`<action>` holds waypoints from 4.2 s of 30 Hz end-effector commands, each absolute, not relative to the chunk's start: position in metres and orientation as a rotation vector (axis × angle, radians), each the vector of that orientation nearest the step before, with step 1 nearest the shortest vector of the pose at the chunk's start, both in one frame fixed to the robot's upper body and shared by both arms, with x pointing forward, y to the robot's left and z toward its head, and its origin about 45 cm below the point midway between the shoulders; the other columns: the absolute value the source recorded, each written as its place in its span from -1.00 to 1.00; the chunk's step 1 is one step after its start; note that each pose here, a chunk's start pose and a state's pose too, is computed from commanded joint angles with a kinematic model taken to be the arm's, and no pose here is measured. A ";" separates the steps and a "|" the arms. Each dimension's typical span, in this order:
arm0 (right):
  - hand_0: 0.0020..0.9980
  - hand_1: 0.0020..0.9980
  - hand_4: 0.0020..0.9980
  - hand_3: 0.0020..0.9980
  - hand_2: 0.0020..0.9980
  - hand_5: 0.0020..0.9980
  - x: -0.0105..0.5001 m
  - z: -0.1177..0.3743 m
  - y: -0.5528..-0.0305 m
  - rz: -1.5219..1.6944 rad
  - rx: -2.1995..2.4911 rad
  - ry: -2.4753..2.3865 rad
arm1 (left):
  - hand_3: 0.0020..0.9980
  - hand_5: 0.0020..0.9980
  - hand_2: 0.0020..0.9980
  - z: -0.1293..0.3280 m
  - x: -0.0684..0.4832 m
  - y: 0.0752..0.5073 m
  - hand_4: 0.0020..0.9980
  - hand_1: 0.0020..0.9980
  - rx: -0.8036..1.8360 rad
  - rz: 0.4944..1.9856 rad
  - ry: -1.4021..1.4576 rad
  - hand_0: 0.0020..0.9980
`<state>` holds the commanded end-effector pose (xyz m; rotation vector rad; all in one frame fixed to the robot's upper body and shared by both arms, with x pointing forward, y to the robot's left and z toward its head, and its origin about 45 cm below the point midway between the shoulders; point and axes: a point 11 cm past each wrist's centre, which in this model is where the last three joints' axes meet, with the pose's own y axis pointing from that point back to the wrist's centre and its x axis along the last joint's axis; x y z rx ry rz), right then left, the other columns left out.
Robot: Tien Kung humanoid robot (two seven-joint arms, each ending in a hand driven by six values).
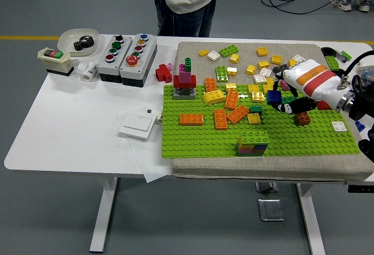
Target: Pick up the brick,pile it on top of brick,press brick,pick up the brick,pile it on top of brick,press brick
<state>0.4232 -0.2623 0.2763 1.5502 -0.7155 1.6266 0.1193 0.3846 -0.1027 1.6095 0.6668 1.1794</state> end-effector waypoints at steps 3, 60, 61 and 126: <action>-0.42 -0.66 0.58 0.03 -0.59 -0.18 0.413 0.279 -0.255 1.639 1.575 -0.682 | 0.19 0.33 0.46 -0.103 0.119 0.385 0.38 0.44 1.611 1.179 0.667 0.36; -0.40 -0.65 0.69 0.06 -0.58 -0.09 0.375 0.247 -0.227 1.606 1.665 -0.504 | 0.19 0.33 0.47 -0.104 0.116 0.384 0.37 0.44 1.618 1.167 0.668 0.35; -0.40 -0.65 0.69 0.06 -0.58 -0.08 0.375 0.247 -0.227 1.606 1.665 -0.504 | 0.19 0.33 0.46 -0.104 0.116 0.384 0.37 0.44 1.618 1.167 0.667 0.35; 0.55 0.35 1.00 0.87 0.58 0.47 0.346 0.287 -0.256 1.605 1.716 -0.904 | 0.19 0.33 0.46 -0.103 0.119 0.384 0.37 0.45 1.611 1.174 0.661 0.35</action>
